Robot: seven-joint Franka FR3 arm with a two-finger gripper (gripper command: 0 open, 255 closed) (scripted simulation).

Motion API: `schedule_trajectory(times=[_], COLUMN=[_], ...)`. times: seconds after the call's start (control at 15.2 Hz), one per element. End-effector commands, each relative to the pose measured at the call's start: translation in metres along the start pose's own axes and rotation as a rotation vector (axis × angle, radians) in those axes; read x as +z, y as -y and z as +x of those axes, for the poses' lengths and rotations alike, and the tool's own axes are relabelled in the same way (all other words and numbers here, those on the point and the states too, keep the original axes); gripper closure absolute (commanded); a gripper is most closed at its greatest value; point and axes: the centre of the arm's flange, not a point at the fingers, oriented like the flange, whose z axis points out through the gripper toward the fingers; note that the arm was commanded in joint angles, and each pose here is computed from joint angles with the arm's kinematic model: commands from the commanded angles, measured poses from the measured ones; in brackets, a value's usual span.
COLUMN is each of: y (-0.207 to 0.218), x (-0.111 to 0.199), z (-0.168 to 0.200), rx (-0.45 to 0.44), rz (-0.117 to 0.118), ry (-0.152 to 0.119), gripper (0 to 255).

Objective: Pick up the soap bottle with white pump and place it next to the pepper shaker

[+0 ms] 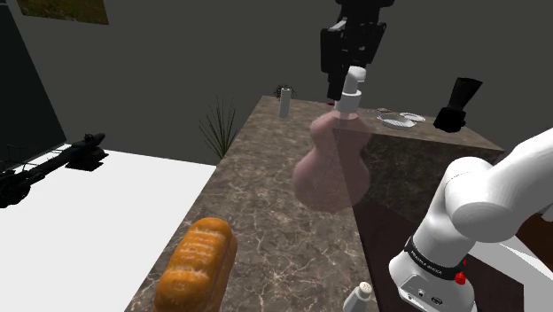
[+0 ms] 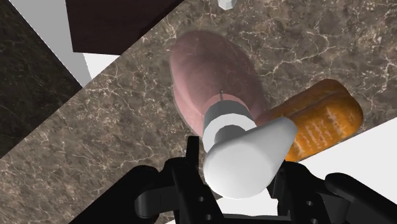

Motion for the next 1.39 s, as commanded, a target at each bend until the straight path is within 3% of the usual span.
schedule_trajectory(times=[0.0,1.32], y=[0.000,0.014], x=[0.011,0.115], z=[-0.001,-0.006], rx=[0.000,0.000], rz=[0.001,0.001], ry=[-0.001,-0.001], gripper=[255,255])
